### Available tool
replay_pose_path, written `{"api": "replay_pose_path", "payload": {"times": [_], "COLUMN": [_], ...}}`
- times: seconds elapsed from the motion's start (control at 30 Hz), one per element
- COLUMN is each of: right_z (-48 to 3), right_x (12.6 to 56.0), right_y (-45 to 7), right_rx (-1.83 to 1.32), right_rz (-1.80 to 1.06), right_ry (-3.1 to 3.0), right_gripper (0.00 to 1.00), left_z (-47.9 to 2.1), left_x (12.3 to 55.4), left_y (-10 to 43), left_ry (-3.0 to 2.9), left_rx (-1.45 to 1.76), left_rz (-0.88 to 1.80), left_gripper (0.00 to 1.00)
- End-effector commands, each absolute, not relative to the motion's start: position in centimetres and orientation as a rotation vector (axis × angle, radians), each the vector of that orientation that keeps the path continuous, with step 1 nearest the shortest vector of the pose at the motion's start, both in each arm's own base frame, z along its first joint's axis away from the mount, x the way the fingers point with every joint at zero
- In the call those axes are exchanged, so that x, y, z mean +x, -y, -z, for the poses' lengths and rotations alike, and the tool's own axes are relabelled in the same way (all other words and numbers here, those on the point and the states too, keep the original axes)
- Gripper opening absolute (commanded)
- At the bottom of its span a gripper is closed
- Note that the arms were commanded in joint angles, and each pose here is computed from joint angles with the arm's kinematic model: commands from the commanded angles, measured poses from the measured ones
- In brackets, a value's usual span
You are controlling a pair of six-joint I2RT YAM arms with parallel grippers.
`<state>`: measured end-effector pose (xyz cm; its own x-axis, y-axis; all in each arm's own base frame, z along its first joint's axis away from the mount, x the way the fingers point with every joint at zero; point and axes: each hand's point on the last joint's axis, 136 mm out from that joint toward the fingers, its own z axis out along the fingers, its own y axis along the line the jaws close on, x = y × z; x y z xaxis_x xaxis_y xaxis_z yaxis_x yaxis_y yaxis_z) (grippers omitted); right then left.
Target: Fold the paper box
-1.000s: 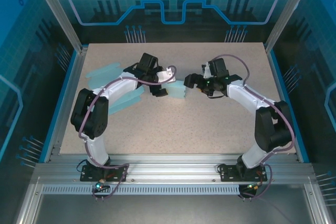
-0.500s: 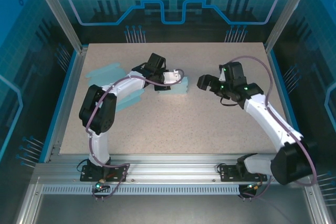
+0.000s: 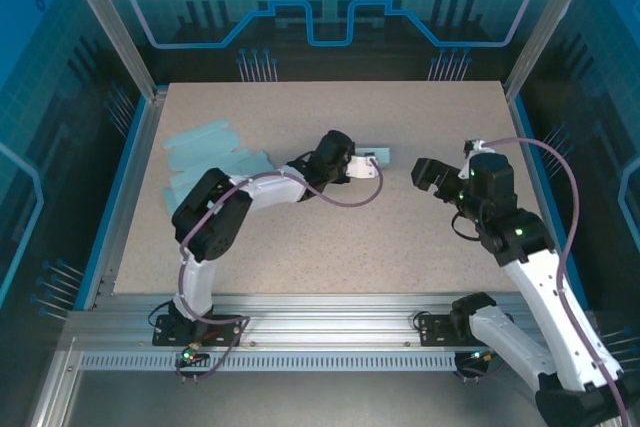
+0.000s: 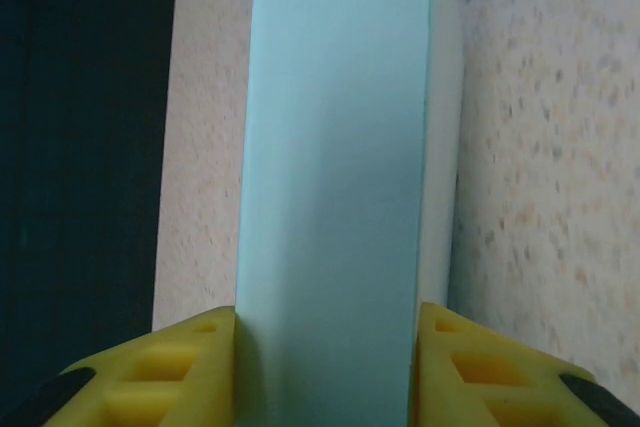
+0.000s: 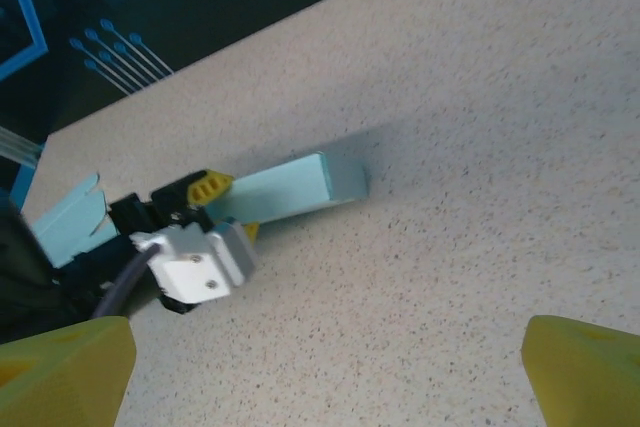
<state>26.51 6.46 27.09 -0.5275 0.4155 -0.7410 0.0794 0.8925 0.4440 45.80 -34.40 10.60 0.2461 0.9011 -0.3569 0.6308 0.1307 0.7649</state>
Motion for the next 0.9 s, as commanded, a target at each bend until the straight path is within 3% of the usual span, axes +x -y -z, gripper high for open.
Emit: {"api": "replay_pose_path", "payload": {"times": [0.0, 0.17, 0.3, 0.53, 0.67, 0.8, 0.87], "right_z": [-27.2, -28.3, -27.6, -27.7, -27.3, -27.2, -27.2], "right_x": [25.4, 23.7, 22.7, 22.1, 22.1, 21.9, 21.9], "right_y": [-4.7, -3.5, -2.8, -2.2, -2.3, -2.0, -2.0], "right_rx": [0.389, 0.401, 0.433, 0.449, 0.449, 0.467, 0.475], "right_rz": [-0.382, -0.354, -0.341, -0.324, -0.32, -0.313, -0.313], "right_ry": [-2.061, -1.993, -1.979, -1.969, -1.987, -1.986, -1.983], "right_gripper": [1.0, 1.0, 1.0, 1.0, 1.0, 1.0, 1.0], "left_z": [-10.5, -8.8, -8.4, -9.1, -11.1, -14.3, -16.3], "left_x": [47.3, 47.9, 48.0, 45.8, 43.7, 41.7, 40.9], "left_y": [36.5, 39.6, 40.8, 42.1, 42.6, 42.7, 42.3], "left_ry": [-1.449, -1.406, -1.419, -1.463, -1.453, -1.476, -1.487], "left_rx": [1.545, 1.573, 1.539, 1.518, 1.487, 1.399, 1.329], "left_rz": [-0.419, -0.488, -0.502, -0.377, -0.279, -0.116, -0.057], "left_gripper": [0.36, 0.38, 0.52, 0.6, 0.75, 0.99, 0.99]}}
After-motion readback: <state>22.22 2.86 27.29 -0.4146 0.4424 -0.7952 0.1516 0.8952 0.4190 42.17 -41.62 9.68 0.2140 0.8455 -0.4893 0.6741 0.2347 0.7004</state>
